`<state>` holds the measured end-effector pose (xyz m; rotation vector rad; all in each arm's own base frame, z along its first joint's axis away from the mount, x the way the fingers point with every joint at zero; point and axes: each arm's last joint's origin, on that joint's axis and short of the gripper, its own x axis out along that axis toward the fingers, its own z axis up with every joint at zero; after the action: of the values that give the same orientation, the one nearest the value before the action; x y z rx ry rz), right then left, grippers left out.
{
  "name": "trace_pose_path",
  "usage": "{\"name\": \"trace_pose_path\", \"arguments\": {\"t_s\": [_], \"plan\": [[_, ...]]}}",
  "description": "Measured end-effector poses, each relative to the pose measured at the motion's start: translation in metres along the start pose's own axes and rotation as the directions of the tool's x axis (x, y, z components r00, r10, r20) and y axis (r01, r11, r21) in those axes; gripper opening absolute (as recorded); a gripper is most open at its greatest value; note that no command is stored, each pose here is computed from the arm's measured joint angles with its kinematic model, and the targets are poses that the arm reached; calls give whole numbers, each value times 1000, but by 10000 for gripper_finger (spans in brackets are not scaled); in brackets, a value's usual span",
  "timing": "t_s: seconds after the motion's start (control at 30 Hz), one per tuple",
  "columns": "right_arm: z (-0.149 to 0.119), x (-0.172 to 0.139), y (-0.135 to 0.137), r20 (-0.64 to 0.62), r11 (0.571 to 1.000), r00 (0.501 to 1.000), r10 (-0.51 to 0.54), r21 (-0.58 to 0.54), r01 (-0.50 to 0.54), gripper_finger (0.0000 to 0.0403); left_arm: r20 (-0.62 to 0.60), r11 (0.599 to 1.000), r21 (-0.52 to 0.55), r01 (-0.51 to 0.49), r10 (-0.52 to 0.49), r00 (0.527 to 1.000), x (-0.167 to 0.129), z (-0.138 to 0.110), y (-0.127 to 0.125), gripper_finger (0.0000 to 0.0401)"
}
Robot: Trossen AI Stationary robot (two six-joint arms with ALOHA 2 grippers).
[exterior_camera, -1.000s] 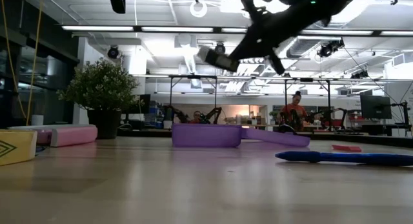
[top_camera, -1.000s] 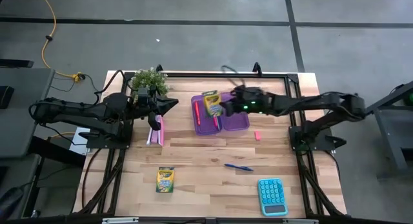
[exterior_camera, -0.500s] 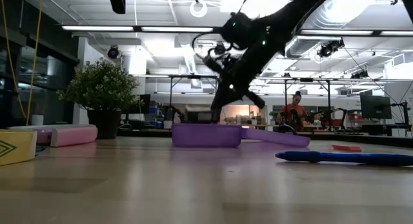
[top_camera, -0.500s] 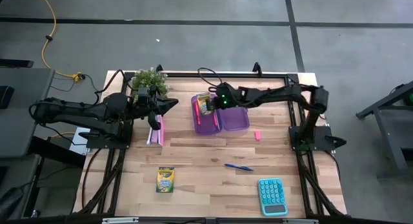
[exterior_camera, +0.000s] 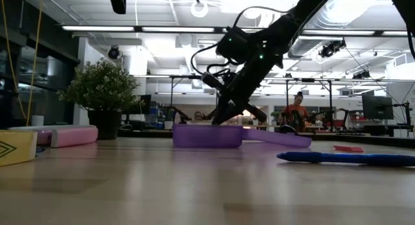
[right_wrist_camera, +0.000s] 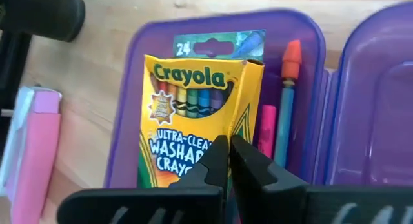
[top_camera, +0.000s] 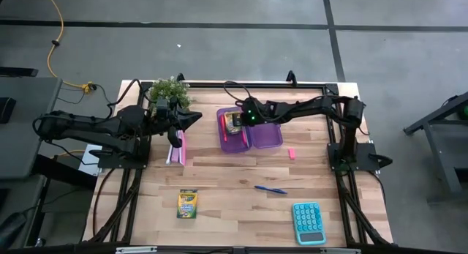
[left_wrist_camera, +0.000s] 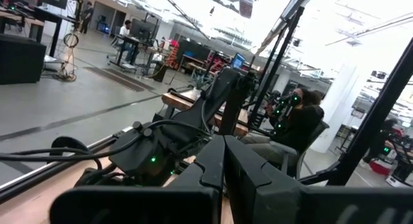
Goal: Pick & place school supplies into a supply box
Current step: Put the right box of crayons into the purple supply box
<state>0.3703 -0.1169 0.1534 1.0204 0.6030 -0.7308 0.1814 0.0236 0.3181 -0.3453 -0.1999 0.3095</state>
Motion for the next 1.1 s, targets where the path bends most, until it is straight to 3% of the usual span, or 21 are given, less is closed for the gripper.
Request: {"name": "trace_pose_path", "arguments": {"t_s": [0.9, 1.1], "plan": [[-1, 0, 0, -6, 1000, 1000, 1, 2, -1, 0, 1, 1000, -3, -3, 3, 1000, 0, 0, 0, 0], [-1, 0, 1, -2, 1000, 1000, 1, 2, -1, 29, 1, 1000, -3, -3, 3, 1000, 0, 0, 0, 0]]}}
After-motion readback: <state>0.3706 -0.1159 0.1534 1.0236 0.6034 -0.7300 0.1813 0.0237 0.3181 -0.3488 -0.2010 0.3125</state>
